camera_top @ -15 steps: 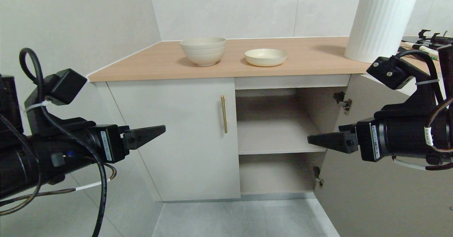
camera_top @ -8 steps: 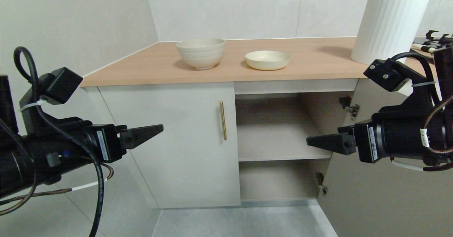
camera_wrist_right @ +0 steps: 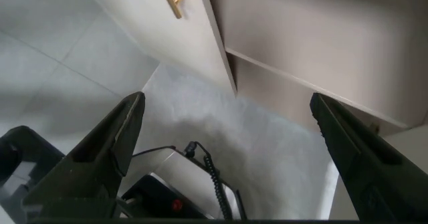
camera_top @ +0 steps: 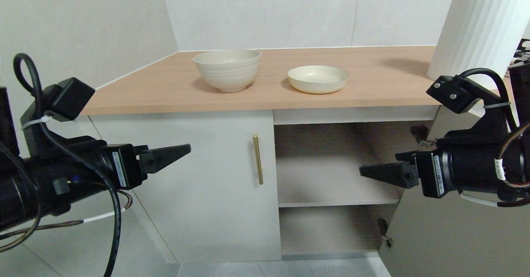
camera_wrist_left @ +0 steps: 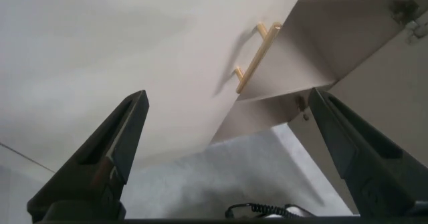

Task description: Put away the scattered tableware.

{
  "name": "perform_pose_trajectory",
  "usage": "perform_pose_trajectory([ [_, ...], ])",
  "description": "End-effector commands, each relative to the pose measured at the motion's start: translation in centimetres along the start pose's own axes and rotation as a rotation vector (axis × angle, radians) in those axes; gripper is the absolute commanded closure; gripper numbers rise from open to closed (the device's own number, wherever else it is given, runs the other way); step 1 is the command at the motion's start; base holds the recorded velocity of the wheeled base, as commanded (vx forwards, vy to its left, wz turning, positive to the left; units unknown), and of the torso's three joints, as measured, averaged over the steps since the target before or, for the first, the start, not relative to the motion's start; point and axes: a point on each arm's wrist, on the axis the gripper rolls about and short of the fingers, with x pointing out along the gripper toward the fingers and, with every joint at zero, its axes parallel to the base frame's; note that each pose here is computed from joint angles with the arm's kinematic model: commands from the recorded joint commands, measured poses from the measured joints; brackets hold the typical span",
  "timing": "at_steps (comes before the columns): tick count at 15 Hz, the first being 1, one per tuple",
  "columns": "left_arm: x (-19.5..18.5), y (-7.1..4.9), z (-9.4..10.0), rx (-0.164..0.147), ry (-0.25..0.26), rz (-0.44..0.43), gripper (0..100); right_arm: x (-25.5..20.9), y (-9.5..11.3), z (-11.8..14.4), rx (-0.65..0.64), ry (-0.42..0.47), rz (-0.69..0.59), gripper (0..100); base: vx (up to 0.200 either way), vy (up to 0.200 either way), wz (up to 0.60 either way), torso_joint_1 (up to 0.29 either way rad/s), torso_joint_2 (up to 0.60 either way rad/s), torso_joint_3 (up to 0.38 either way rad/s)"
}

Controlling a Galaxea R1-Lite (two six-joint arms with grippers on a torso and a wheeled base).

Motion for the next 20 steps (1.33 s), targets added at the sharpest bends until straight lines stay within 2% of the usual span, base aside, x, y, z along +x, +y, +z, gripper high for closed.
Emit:
perform_pose_trajectory([
  [1,0.05,0.01,0.03,-0.001,0.000,0.002,0,-0.11,-0.01,-0.06,0.000,0.000,0.001,0,0.000,0.000,0.00,0.000,0.00,0.000],
  [4,0.13,-0.05,0.30,-0.004,-0.005,0.000,0,0.04,-0.02,-0.10,0.000,0.004,0.000,0,0.000,0.000,0.00,0.000,0.00,0.000],
  [5,0.11,-0.05,0.43,-0.017,-0.010,0.001,0,0.09,-0.03,-0.11,0.000,0.006,0.000,0,0.000,0.000,0.00,0.000,0.00,0.000],
  [7,0.11,-0.06,0.48,-0.037,-0.011,-0.001,0,0.06,-0.03,-0.14,0.000,0.006,0.000,0,0.000,0.200,0.00,0.002,0.01,0.005],
  [8,0.11,-0.05,0.43,-0.037,-0.009,-0.001,0,0.11,-0.05,-0.29,-0.001,0.010,0.000,0,0.000,0.200,0.00,-0.002,0.00,0.002],
  [11,0.13,0.02,0.01,-0.005,0.004,0.001,0,0.06,-0.09,-0.27,-0.001,0.008,-0.002,0,0.000,0.000,0.00,0.000,0.00,0.000],
  [17,0.01,0.00,-0.03,-0.001,0.004,-0.004,0,-0.09,-0.08,-0.23,-0.002,0.004,-0.003,0,0.000,0.000,0.00,0.000,0.00,0.000],
  [20,-0.08,-0.01,0.01,-0.001,0.000,-0.001,0,-0.14,-0.08,-0.22,-0.002,0.002,-0.003,0,0.200,0.000,0.00,0.004,0.00,0.004],
])
